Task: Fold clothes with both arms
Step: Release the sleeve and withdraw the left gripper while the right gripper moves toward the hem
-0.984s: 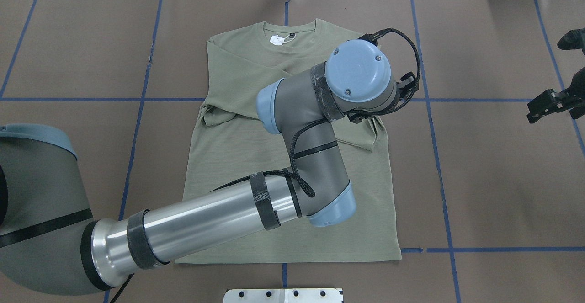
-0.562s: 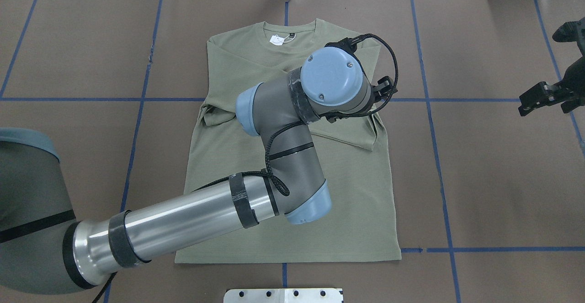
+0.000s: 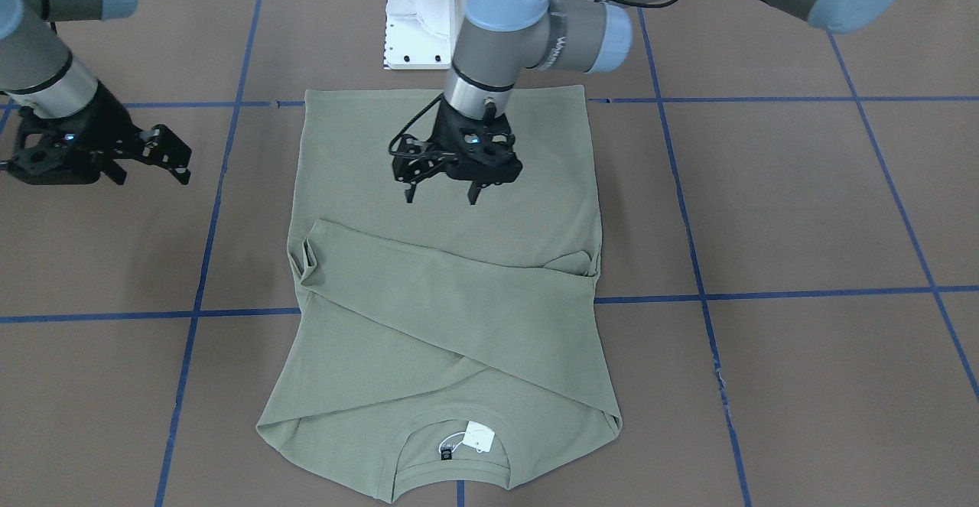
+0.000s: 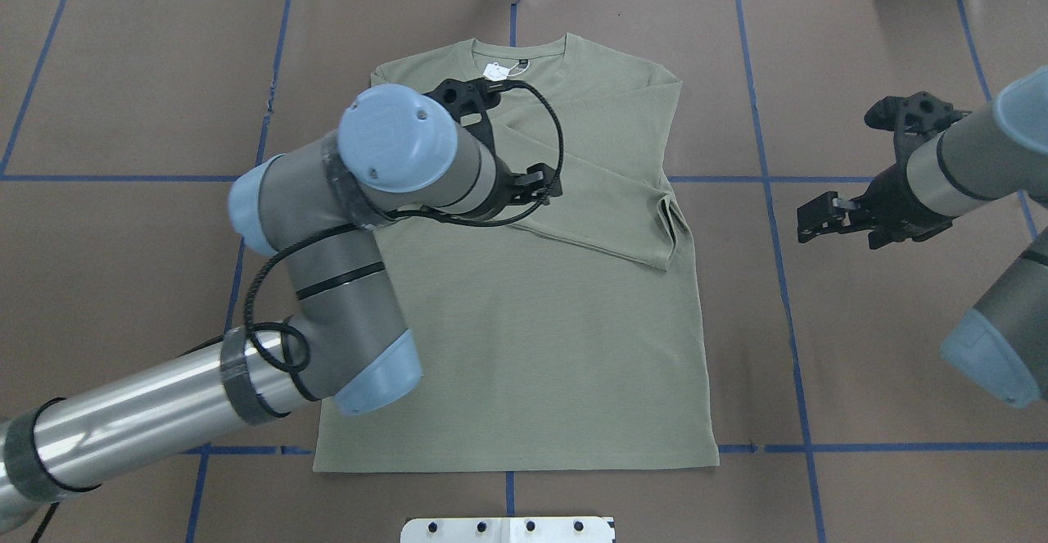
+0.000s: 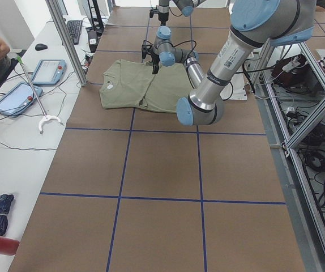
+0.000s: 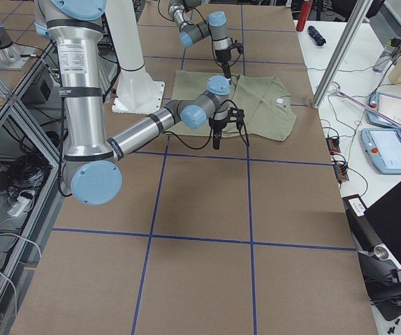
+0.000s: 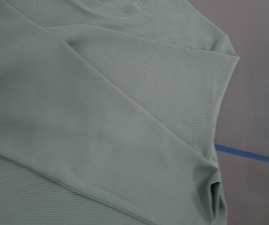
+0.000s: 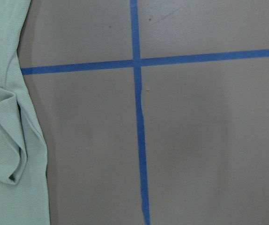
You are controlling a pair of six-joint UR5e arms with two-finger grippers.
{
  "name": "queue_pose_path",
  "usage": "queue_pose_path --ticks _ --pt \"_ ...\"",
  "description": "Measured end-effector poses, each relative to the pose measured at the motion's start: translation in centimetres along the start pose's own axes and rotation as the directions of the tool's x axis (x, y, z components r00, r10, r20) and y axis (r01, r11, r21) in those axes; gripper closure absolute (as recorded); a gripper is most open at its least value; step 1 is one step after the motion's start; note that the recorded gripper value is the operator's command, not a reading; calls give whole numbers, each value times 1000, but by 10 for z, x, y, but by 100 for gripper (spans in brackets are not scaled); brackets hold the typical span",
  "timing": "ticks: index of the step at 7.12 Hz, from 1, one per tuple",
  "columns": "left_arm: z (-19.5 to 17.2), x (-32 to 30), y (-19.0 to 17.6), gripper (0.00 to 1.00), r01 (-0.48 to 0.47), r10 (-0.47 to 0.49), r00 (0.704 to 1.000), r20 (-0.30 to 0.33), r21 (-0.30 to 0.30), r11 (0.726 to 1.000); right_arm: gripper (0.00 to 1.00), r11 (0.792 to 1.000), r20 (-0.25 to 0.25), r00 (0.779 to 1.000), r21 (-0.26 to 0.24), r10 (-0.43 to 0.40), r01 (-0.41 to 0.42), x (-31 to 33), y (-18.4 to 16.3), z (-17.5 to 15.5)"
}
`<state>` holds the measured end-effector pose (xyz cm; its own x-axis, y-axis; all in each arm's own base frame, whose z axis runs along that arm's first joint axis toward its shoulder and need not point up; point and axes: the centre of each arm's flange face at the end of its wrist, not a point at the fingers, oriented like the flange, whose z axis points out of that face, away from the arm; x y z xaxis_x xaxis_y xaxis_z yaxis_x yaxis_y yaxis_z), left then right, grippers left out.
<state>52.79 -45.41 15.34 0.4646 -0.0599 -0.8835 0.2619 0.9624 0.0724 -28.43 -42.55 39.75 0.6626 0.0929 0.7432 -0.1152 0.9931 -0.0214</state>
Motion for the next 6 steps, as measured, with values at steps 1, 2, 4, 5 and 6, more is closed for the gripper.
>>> queue_pose_path --ticks 1,2,4,5,6 --pt "-6 -49 6 0 -60 60 997 37 -6 998 0 1000 3 1000 11 23 -23 -27 28 12" --pt "-15 -95 13 0 -128 128 989 69 -15 992 0 999 0 999 21 39 -39 -53 60 26" --pt "-48 -175 32 0 -222 224 968 110 -35 975 0 1000 4 1000 24 15 -15 -91 127 44" --pt "-64 -194 39 0 -239 242 963 115 -37 970 0 1000 0 1000 7 -6 6 -98 152 52" --pt "-72 -201 42 0 -247 250 961 115 -33 968 0 1000 -15 1000 -9 -21 21 -102 173 67"
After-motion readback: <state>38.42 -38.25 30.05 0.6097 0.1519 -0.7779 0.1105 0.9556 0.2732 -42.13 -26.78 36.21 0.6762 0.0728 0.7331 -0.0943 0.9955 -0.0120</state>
